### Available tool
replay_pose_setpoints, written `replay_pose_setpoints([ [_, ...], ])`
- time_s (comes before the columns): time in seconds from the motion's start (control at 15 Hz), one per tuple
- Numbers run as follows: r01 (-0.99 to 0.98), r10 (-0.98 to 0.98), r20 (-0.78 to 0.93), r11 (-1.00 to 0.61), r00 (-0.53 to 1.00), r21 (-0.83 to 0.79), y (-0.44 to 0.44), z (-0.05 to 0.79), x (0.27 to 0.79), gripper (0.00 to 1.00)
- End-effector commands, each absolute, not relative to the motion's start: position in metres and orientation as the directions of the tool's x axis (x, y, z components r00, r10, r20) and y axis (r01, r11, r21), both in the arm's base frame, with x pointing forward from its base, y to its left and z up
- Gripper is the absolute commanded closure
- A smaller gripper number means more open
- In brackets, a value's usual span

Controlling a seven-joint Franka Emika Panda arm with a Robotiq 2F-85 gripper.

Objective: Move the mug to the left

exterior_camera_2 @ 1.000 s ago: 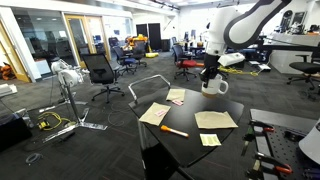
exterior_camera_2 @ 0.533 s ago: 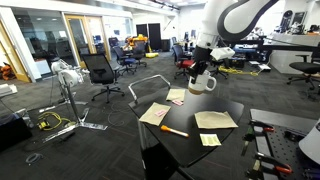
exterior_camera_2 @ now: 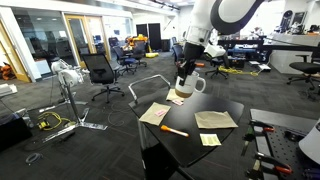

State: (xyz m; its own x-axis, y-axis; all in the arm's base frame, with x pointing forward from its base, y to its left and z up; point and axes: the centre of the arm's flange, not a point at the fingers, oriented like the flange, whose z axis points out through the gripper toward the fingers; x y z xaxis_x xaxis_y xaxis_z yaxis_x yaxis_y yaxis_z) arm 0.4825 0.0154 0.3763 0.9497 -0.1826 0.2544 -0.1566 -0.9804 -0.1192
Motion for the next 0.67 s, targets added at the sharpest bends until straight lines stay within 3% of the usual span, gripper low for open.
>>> replay_pose_setpoints([
  [0.0,-0.081,-0.115,0.225,-0.985,0.968,-0.155,0.036,0.381,0.506,0.98],
  [0.6,-0.067,-0.090,0.149,-0.985,0.985,-0.156,0.061,0.345,0.517,0.98],
])
